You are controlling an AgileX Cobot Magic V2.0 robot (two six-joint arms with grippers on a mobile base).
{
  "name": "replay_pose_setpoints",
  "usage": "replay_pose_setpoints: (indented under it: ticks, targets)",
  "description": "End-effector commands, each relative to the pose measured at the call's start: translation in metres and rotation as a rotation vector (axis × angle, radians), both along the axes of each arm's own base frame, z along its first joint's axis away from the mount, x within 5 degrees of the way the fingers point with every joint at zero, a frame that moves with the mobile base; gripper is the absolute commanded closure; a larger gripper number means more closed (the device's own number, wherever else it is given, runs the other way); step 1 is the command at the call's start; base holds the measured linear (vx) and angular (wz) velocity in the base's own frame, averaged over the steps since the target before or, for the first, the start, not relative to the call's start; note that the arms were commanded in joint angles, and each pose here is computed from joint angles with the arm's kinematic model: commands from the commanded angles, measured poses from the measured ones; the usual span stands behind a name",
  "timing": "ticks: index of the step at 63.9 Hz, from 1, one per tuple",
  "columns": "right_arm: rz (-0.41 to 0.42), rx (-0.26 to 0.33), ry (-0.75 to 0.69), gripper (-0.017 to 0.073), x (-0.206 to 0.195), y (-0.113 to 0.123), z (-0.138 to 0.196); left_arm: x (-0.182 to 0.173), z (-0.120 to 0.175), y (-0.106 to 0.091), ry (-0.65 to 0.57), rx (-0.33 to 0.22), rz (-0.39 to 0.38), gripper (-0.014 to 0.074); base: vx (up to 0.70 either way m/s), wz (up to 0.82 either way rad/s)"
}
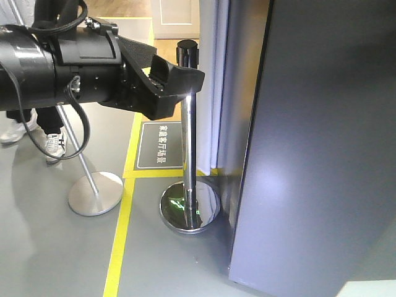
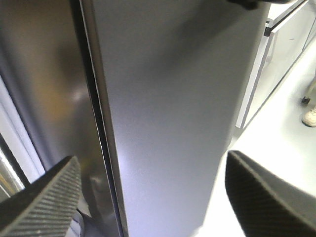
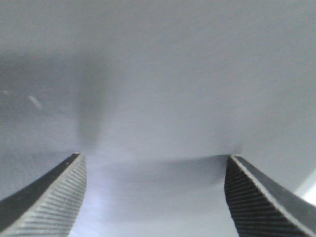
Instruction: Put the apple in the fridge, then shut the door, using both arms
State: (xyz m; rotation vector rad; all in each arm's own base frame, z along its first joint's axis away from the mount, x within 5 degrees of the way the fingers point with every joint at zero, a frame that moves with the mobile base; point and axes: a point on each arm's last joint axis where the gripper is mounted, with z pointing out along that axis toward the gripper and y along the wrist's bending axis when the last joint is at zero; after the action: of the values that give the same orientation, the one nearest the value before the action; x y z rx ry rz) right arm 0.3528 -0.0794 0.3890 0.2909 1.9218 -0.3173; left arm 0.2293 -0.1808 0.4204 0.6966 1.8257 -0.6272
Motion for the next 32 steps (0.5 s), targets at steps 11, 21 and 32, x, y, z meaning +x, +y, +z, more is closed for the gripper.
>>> replay_pose_setpoints:
  ticks: [11, 21, 32]
  targets:
    - [0.089, 0.014, -0.158, 0.0009, 0.058, -0.004, 0.021, -0.005, 0.022, 0.005, -0.069, -0.084, 0.024, 0.0024, 0.00, 0.00]
    - [0.118, 0.052, -0.135, 0.0009, 0.085, -0.005, 0.016, -0.005, 0.022, 0.005, -0.069, -0.084, 0.024, 0.0024, 0.00, 0.00]
    - [0.179, 0.038, -0.117, 0.0009, 0.100, -0.003, 0.014, -0.005, 0.021, 0.005, -0.068, -0.084, 0.024, 0.0024, 0.00, 0.00]
